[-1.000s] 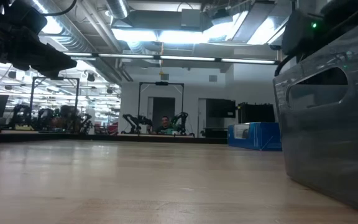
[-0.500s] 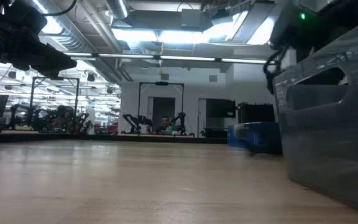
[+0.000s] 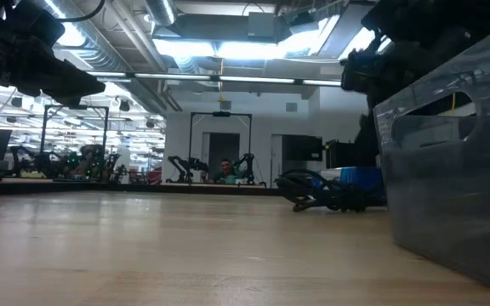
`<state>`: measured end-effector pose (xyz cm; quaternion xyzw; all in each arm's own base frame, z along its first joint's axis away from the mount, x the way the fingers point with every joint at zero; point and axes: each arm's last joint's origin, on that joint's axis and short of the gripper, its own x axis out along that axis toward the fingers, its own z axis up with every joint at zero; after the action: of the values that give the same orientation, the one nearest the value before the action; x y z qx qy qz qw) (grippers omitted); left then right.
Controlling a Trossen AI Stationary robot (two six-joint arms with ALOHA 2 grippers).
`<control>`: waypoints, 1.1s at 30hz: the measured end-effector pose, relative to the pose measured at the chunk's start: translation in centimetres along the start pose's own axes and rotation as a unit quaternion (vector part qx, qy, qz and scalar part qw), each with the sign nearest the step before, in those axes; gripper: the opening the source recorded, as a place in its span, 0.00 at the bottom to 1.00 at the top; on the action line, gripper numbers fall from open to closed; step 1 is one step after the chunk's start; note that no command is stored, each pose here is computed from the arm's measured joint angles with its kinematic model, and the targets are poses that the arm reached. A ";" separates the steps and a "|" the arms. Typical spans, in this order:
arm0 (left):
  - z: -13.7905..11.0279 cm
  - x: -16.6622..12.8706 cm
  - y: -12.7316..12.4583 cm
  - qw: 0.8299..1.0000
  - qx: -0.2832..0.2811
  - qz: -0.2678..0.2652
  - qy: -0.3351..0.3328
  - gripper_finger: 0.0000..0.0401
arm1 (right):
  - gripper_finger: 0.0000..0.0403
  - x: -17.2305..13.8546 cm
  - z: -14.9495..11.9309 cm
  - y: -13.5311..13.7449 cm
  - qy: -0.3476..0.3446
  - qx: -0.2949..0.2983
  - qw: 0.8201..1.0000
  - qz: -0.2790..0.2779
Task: Pick and place USB-C Cables
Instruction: Put the black charger into the black bin
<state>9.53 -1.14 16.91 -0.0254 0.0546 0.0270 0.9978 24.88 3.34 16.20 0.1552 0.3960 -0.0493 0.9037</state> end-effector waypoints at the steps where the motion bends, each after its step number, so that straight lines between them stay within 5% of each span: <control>1: 0.0 0.0 0.0 1.000 -0.001 0.000 0.000 0.24 | 0.36 0.0 0.0 -0.1 -0.007 -0.032 0.999 -0.014; 8: 0.0 0.0 0.0 1.000 -0.001 0.000 0.000 0.24 | 0.36 0.2 -0.1 -0.3 -0.001 -0.153 0.987 -0.038; 33: 0.0 0.0 0.0 1.000 -0.002 0.000 0.000 0.24 | 0.36 3.6 -2.5 -1.3 0.100 -0.163 0.978 -0.083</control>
<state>9.54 -1.15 16.91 -0.0272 0.0549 0.0271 0.9978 25.27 3.06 11.69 -0.0233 0.4988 -0.0435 0.8653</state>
